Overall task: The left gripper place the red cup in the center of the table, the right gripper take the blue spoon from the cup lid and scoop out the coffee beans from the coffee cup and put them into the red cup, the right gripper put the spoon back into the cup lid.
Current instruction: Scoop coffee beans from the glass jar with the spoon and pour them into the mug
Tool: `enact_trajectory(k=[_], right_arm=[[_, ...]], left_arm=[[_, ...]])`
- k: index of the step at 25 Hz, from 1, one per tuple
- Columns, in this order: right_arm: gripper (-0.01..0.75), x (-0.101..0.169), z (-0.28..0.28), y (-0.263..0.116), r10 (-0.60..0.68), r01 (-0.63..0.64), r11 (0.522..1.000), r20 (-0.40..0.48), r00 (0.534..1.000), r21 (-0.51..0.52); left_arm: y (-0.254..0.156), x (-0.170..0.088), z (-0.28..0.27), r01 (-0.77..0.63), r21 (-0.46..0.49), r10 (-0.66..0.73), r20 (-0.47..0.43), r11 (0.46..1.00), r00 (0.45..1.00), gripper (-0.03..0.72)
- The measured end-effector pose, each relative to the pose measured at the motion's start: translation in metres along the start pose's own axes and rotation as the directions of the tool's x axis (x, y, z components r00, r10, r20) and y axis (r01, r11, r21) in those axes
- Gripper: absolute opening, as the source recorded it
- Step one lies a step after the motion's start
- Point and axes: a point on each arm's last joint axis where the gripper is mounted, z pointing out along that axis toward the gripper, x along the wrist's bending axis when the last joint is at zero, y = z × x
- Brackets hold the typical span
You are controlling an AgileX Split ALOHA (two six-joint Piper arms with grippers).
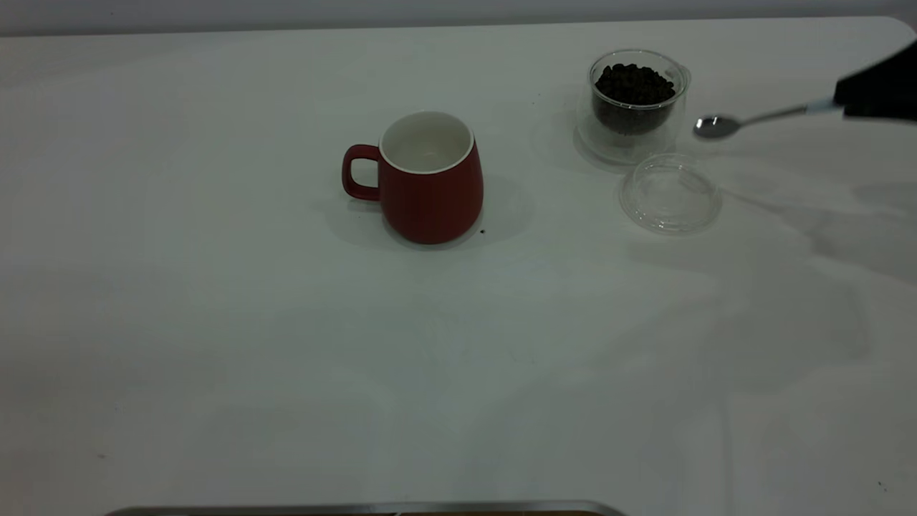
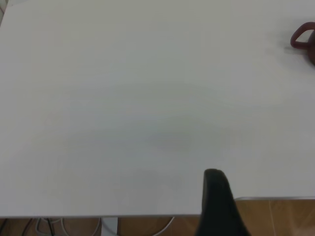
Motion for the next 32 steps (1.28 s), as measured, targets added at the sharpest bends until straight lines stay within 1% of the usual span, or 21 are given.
enact_trajectory(k=[4,6,9,12,16,22,27,32], right_arm=[[0.109,0.03,0.004,0.014,-0.05,0.05,0.996,-0.006,0.999,-0.074],[0.109,0.042,0.016,0.016,-0.082,0.083,0.993,0.023,0.996,-0.087],[0.109,0.054,0.035,0.013,-0.144,0.151,0.986,0.106,0.984,-0.065],[0.109,0.065,0.048,0.019,-0.206,0.219,0.974,0.183,0.961,-0.053],[0.109,0.079,0.058,0.031,-0.26,0.281,0.958,0.222,0.94,-0.066],[0.109,0.078,0.063,0.032,-0.271,0.295,0.954,0.257,0.927,-0.056],[0.108,0.066,0.074,0.023,-0.254,0.268,0.963,0.253,0.934,-0.022],[0.108,0.064,0.079,0.019,-0.226,0.236,0.972,0.229,0.947,-0.018]], left_arm=[[0.0,0.0,0.0,0.0,0.0,0.0,0.0,1.0,1.0,0.533],[0.0,0.0,0.0,0.0,0.0,0.0,0.0,1.0,1.0,0.533],[0.0,0.0,0.0,0.0,0.0,0.0,0.0,1.0,1.0,0.533],[0.0,0.0,0.0,0.0,0.0,0.0,0.0,1.0,1.0,0.533],[0.0,0.0,0.0,0.0,0.0,0.0,0.0,1.0,1.0,0.533],[0.0,0.0,0.0,0.0,0.0,0.0,0.0,1.0,1.0,0.533],[0.0,0.0,0.0,0.0,0.0,0.0,0.0,1.0,1.0,0.533],[0.0,0.0,0.0,0.0,0.0,0.0,0.0,1.0,1.0,0.533]])
